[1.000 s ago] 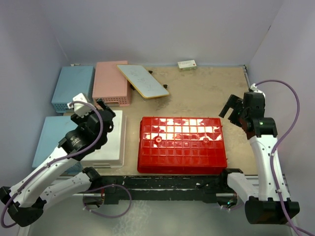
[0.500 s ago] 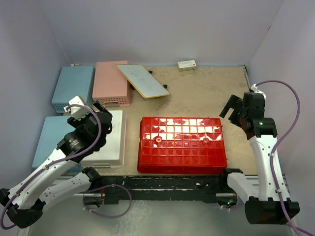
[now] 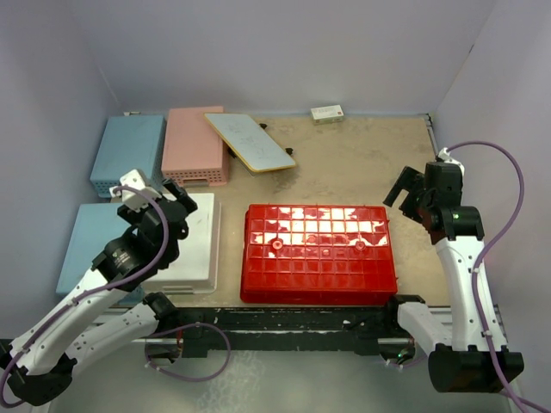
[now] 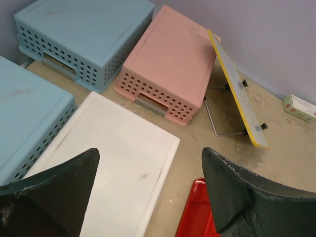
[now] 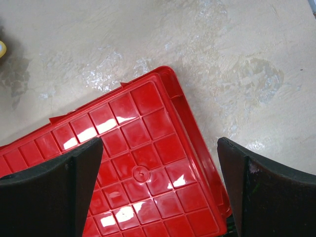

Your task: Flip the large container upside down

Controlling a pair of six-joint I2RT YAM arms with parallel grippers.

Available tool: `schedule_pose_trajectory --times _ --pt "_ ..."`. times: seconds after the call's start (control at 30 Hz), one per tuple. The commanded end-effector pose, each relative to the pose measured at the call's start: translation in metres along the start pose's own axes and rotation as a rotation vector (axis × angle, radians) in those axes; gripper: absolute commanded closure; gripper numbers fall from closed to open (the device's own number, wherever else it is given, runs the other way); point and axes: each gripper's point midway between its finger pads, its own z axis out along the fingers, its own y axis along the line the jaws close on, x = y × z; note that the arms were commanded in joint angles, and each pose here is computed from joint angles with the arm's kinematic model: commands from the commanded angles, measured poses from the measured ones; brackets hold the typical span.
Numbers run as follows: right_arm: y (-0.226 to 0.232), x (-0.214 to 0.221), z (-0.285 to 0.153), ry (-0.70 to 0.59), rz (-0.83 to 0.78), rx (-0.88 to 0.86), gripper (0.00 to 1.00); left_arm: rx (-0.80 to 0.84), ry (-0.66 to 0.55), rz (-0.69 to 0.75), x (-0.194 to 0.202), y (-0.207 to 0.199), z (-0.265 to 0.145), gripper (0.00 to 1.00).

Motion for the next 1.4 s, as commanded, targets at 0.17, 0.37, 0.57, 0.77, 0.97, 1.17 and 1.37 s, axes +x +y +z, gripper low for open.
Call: schedule_pose_trajectory --times 0.17,0.37,0.57,0.77,0.97,1.17,1.37 --pt "0.004 -0.008 -0.003 -0.033 0.002 -0.016 0.00 0.088 0.021 0.007 -0.001 -0.020 -0.001 0.18" --pt "0.012 -0.005 -0.004 -0.012 -0.010 -0.061 0.00 0.146 0.040 0.018 0.000 -0.031 -0.004 0.17" --pt "0.021 -0.001 -0.006 0.014 -0.032 -0.120 0.00 0.186 0.041 -0.005 -0.001 -0.036 -0.007 0.17" --pt "0.022 0.002 -0.007 0.020 -0.042 -0.133 0.00 0.223 0.048 -0.038 -0.001 -0.041 -0.010 0.17" --pt "0.022 0.002 -0.008 0.018 -0.044 -0.135 0.00 0.238 0.049 -0.052 -0.001 -0.041 -0.012 0.17" --pt "0.025 0.003 -0.009 0.017 -0.046 -0.158 0.00 0.267 0.055 -0.054 0.001 -0.043 -0.014 0.17" --pt "0.026 0.003 -0.010 0.017 -0.049 -0.166 0.00 0.286 0.062 -0.051 0.002 -0.046 -0.015 0.17"
